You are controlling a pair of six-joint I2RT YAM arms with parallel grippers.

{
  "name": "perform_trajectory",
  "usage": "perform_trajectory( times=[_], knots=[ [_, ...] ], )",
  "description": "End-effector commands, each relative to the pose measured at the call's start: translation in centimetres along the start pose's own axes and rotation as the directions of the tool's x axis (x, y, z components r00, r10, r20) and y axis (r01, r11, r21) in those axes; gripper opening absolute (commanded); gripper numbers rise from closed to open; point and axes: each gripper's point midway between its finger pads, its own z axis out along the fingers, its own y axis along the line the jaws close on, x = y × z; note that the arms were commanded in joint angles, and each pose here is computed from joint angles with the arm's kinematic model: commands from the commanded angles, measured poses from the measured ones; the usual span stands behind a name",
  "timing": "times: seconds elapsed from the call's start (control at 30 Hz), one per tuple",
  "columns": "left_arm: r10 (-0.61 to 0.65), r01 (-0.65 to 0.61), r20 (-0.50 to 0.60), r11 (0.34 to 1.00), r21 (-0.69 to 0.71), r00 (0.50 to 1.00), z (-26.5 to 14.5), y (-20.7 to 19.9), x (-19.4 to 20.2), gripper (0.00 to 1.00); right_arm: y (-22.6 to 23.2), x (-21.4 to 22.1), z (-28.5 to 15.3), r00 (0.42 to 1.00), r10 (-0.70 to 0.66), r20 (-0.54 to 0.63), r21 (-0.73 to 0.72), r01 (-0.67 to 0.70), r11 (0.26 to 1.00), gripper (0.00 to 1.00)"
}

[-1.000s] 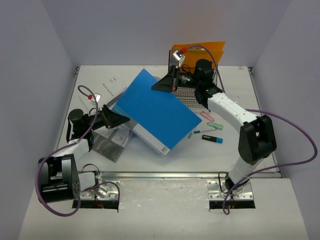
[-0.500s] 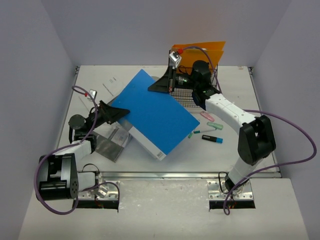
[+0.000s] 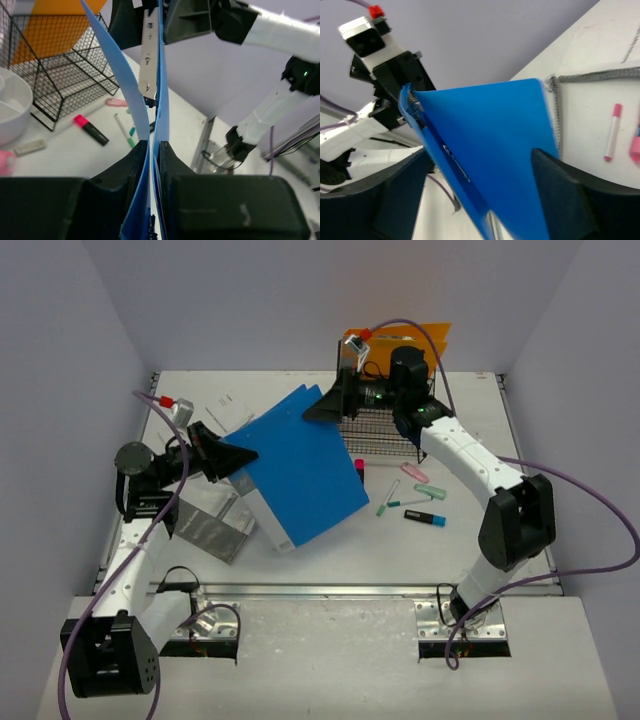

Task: Organize the desk

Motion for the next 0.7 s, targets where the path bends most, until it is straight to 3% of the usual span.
perform_trajectory(
  times=[0.0, 0.13, 0.27, 0.53, 0.67],
  knots=[
    [0.26, -0.253, -0.122, 0.965, 0.075, 0.958, -0.4, -1.2, 0.3, 0.0, 1.0, -5.1, -4.9, 0.951, -0.303, 0.066, 0.108, 0.295, 0.949, 0.89],
    [0.316, -0.298, -0.142, 0.945, 0.132, 0.938, -0.4, -2.1, -0.1, 0.0, 1.1, -2.8, -6.1, 0.914, -0.407, -0.004, 0.101, 0.405, 0.909, 0.94],
    [0.335, -0.31, -0.152, 0.936, 0.169, 0.93, -0.1, -2.0, -0.8, 0.0, 2.3, 1.5, -6.7, 0.885, -0.463, -0.055, -0.03, 0.462, 0.887, 0.97],
    [0.342, -0.314, -0.165, 0.933, 0.173, 0.925, 0.4, -1.1, -1.4, 0.0, 4.5, 5.4, -6.3, 0.85, -0.519, -0.09, -0.216, 0.492, 0.844, 0.98],
    [0.377, -0.339, -0.159, 0.914, 0.222, 0.912, 0.6, -1.8, -1.2, 0.0, 3.7, 7.0, -5.5, 0.834, -0.54, -0.113, -0.224, 0.508, 0.832, 0.97]
  ],
)
